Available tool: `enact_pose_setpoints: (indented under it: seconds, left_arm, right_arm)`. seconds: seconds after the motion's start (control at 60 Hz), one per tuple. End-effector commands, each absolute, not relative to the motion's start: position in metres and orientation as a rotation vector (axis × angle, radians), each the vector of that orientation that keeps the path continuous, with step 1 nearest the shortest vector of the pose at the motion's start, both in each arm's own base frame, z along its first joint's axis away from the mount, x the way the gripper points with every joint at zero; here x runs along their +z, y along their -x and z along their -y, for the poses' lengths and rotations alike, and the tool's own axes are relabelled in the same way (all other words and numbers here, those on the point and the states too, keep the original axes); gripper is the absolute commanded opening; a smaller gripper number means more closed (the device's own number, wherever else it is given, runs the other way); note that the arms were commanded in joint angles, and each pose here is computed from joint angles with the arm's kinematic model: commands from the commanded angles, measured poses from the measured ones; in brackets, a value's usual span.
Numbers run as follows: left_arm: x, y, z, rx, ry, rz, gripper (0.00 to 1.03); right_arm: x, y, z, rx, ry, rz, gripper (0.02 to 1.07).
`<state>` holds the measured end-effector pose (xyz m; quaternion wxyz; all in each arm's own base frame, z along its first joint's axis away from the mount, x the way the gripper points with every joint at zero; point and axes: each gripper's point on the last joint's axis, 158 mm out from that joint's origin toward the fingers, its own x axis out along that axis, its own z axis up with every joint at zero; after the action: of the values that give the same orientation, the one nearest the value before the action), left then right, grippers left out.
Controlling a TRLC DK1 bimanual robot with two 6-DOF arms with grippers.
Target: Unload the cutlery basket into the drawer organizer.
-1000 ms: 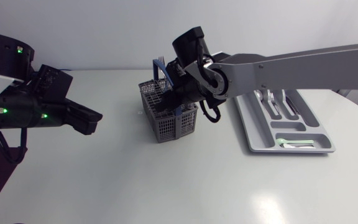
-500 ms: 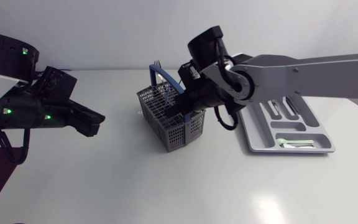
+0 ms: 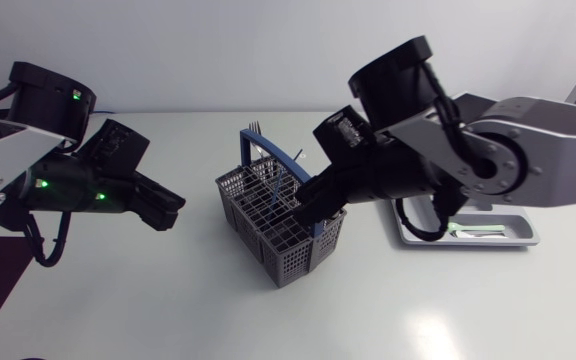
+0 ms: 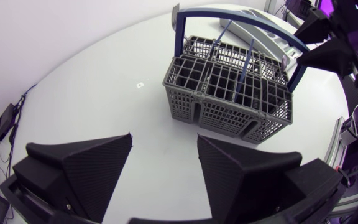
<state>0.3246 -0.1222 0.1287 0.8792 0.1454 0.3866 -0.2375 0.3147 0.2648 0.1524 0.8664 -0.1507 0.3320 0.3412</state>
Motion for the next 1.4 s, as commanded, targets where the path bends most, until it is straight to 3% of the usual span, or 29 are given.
enact_pose_setpoints:
  seconds: [0.0,0.167,0.217,0.283,0.367,0.383,0.433,0.55,0.85,1.383]
  left_arm:
    - [0.134,-0.331,0.133,-0.531,-0.329,-0.784,0.93]
    - [0.123,-0.330,0.140,-0.556,-0.352,-0.801,0.92]
    - [0.122,-0.330,0.141,-0.560,-0.358,-0.796,0.89]
    - [0.120,-0.331,0.144,-0.567,-0.361,-0.787,0.84]
    - [0.114,-0.330,0.149,-0.580,-0.367,-0.795,0.67]
    - [0.113,-0.331,0.150,-0.582,-0.366,-0.793,0.58]
    - [0.111,-0.333,0.152,-0.587,-0.364,-0.788,0.51]
    - [0.093,-0.333,0.167,-0.632,-0.377,-0.803,0.36]
    - [0.050,-0.357,0.177,-0.651,-0.409,-0.892,0.34]
    - [0.037,-0.413,0.174,-0.615,-0.346,-0.857,0.35]
  right_arm:
    - [0.170,-0.299,-0.259,0.743,0.329,-0.648,0.91]
    - [0.190,-0.292,-0.229,0.717,0.310,-0.600,0.90]
    - [0.189,-0.295,-0.216,0.705,0.291,-0.610,0.85]
    - [0.184,-0.303,-0.198,0.677,0.259,-0.627,0.71]
    - [0.176,-0.314,-0.178,0.644,0.233,-0.645,0.48]
    - [0.172,-0.317,-0.174,0.636,0.227,-0.654,0.40]
    - [0.164,-0.324,-0.166,0.620,0.219,-0.665,0.24]
    - [0.134,-0.344,-0.155,0.596,0.203,-0.713,0.14]
    - [0.072,-0.375,-0.162,0.592,0.164,-0.863,0.13]
    - [0.076,-0.322,-0.233,0.818,0.109,-0.917,0.13]
